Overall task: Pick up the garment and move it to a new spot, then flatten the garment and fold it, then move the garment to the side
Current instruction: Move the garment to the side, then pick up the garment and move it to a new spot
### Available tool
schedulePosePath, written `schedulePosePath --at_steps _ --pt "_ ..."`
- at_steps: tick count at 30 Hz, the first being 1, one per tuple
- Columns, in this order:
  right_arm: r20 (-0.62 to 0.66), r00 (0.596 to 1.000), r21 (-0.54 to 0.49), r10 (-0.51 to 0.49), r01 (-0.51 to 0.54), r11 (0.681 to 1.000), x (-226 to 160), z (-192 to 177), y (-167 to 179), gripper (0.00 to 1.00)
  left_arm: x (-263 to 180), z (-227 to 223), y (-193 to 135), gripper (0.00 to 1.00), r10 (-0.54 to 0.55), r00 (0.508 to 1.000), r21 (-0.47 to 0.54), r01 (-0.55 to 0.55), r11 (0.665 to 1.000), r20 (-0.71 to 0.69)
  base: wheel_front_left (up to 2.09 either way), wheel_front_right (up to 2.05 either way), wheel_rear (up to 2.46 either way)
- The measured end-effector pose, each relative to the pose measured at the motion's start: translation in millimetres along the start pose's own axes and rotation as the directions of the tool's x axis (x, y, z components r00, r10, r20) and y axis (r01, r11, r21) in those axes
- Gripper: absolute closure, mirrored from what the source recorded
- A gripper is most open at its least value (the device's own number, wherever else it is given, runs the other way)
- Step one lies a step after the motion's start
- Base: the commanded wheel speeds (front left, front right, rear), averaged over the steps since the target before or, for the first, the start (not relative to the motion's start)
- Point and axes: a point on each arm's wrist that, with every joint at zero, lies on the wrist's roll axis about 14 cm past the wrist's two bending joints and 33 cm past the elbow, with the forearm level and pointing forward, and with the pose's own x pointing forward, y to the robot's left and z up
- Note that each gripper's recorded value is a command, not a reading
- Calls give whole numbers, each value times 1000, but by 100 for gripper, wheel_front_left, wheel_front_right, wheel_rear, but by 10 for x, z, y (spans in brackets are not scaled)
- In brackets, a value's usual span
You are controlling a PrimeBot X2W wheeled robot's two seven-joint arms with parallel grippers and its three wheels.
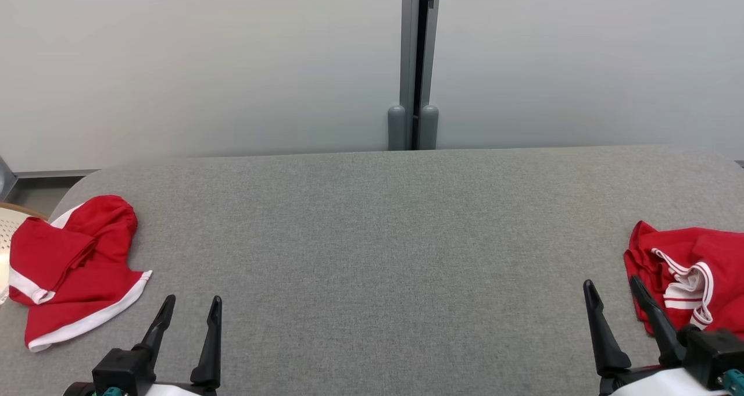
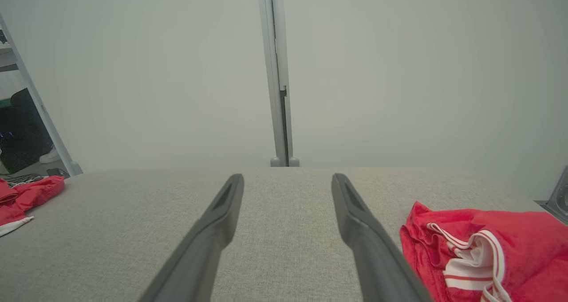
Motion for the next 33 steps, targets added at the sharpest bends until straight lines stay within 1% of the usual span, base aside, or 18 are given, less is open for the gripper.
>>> schedulePosePath --at_steps 8,24,29,33 --pt "-10 1000 8 -18 18 1000 -82 -2 -25 0 -46 -48 12 0 8 1000 1 -8 1000 -17 0 0 0" --pt "-10 1000 11 -19 20 1000 -79 15 -21 0 -53 -69 15 0 10 1000 -2 -10 1000 -26 0 0 0" --pt "-13 1000 9 -7 7 1000 -38 17 8 0 -57 -35 56 0 25 1000 -6 -25 1000 -14 0 0 0" --pt "-18 999 3 35 -35 999 43 18 133 0 -50 66 128 0 59 998 -42 -59 997 21 0 0 0"
